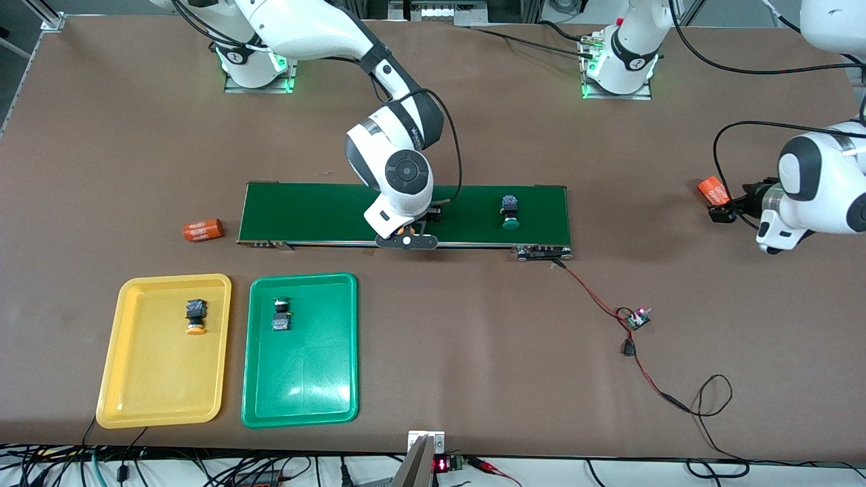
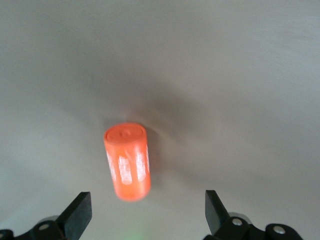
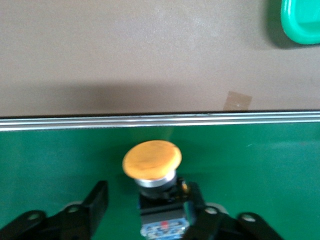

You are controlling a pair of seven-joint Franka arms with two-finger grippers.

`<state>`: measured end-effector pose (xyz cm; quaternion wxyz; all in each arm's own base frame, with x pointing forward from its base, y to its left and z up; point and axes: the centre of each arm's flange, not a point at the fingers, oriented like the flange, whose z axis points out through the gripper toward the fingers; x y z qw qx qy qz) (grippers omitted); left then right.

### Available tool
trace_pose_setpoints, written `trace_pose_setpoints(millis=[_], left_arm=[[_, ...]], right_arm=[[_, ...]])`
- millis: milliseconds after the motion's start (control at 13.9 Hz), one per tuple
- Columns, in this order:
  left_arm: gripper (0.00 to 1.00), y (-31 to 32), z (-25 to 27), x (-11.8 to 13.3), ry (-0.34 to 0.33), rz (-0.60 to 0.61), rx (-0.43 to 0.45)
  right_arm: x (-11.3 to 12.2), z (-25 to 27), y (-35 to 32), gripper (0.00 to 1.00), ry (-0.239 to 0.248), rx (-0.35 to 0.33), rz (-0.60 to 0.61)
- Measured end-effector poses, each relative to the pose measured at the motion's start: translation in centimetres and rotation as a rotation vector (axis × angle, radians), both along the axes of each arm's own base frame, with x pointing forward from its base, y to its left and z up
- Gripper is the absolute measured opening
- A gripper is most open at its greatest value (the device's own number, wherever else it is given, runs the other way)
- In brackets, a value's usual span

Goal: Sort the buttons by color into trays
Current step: 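Lift the yellow button with the right gripper while the left gripper grasps a cylinder, then lower the yellow button into the yellow tray while the left gripper carries the cylinder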

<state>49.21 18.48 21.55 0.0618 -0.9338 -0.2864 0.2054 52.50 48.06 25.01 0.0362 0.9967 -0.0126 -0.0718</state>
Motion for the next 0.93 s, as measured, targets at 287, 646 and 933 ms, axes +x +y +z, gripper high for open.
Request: trace_pose_setpoints(millis=[287,646,933], left_arm=[[0.97,0.6,-4.4,-3.9,-0.025,0.02,0.009],[0.5,0.6,-4.6,-4.2,-0.019,0.022,0.007],[0.5,0.0,-2.1,-1.8,-0.02,0.005,0.001]], right_arm=[[-0.1,-0.2,-0.2,0.41,0.004,-0.004,-0.001],[1.3,2.2,-0.7,0.41,-0.038,0.024,-0.019],[6.9,9.0,-7.2,0.41,-0.117,0.077,-0.12]])
